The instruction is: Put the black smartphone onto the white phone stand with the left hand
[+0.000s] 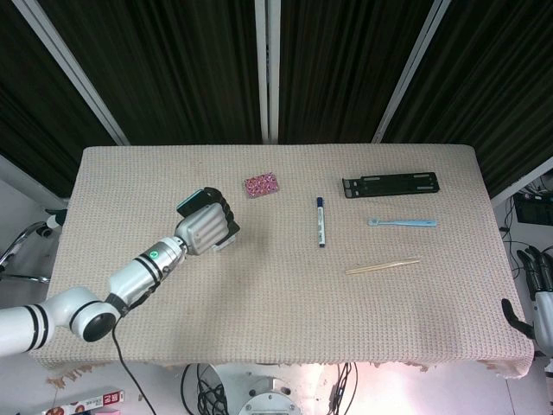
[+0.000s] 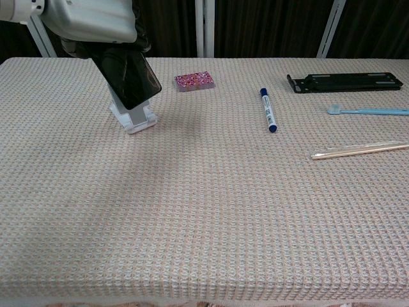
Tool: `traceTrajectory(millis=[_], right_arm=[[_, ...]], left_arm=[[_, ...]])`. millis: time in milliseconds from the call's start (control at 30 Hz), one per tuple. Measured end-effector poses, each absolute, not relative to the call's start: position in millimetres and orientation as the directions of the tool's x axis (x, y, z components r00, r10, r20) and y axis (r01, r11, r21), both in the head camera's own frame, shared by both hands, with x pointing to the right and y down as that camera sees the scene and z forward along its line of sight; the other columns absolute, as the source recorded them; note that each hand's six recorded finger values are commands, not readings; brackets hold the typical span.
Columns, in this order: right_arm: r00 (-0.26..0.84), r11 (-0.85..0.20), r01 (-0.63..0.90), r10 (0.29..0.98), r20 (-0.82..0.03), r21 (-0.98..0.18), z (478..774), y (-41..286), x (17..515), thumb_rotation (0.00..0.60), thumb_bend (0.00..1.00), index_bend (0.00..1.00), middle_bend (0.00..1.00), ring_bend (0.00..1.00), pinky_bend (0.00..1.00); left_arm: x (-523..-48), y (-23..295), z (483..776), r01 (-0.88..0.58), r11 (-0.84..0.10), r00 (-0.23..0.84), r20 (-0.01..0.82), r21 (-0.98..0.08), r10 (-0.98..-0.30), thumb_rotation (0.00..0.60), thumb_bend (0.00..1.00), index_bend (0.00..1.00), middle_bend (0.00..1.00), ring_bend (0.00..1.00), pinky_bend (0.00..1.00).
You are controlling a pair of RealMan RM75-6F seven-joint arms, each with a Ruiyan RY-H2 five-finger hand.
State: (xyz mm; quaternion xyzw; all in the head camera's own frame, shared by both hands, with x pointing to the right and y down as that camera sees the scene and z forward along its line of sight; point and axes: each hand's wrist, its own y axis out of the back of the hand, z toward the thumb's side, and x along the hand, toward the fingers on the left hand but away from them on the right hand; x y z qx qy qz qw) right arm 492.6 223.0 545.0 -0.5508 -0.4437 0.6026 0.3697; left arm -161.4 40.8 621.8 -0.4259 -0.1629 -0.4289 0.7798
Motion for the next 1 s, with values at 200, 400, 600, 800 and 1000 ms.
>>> traceTrajectory(millis=[200,400,600,800,1000], right_arm=[[-0.127,-0.346,0.048,0.928,-0.349,-0.937,548.7,223.7,495.2,0.6,0.28,0.0,0.0,0.0,0.0],[-0.131,-0.344,0.048,0.929,-0.347,-0.938,547.7,223.9,497.1,0.6,0.28,0.0,0.0,0.0,0.0],[-0.133,-0.347,0.05,0.927,-0.351,-0.937,549.0,224.4,498.0,0.6,0.28,0.0,0.0,0.0,0.0],[-0.137,-0.342,0.05,0.928,-0.346,-0.938,549.0,223.8,499.5,0.6,0.28,0.0,0.0,0.0,0.0],[-0.14,-0.334,0.051,0.931,-0.338,-0.941,549.1,222.0,500.5,0.6,0.28,0.0,0.0,0.0,0.0]], left_arm=[[-148.3,43.2,635.7,0.829,0.331,0.559,0.664,-0.45,-0.496,0.6,0.33,0.52,0.51,0.5,0.39],[-147.2,48.1,649.1,0.849,0.358,0.523,0.712,-0.389,-0.468,0.6,0.33,0.52,0.51,0.5,0.39],[-142.3,47.4,648.9,0.852,0.356,0.519,0.711,-0.385,-0.475,0.6,0.33,0.52,0.51,0.5,0.38],[-141.4,53.5,651.8,0.842,0.398,0.525,0.718,-0.363,-0.456,0.6,0.33,0.52,0.51,0.5,0.36],[-138.3,63.0,655.8,0.809,0.48,0.554,0.711,-0.338,-0.433,0.6,0.33,0.52,0.51,0.5,0.36]])
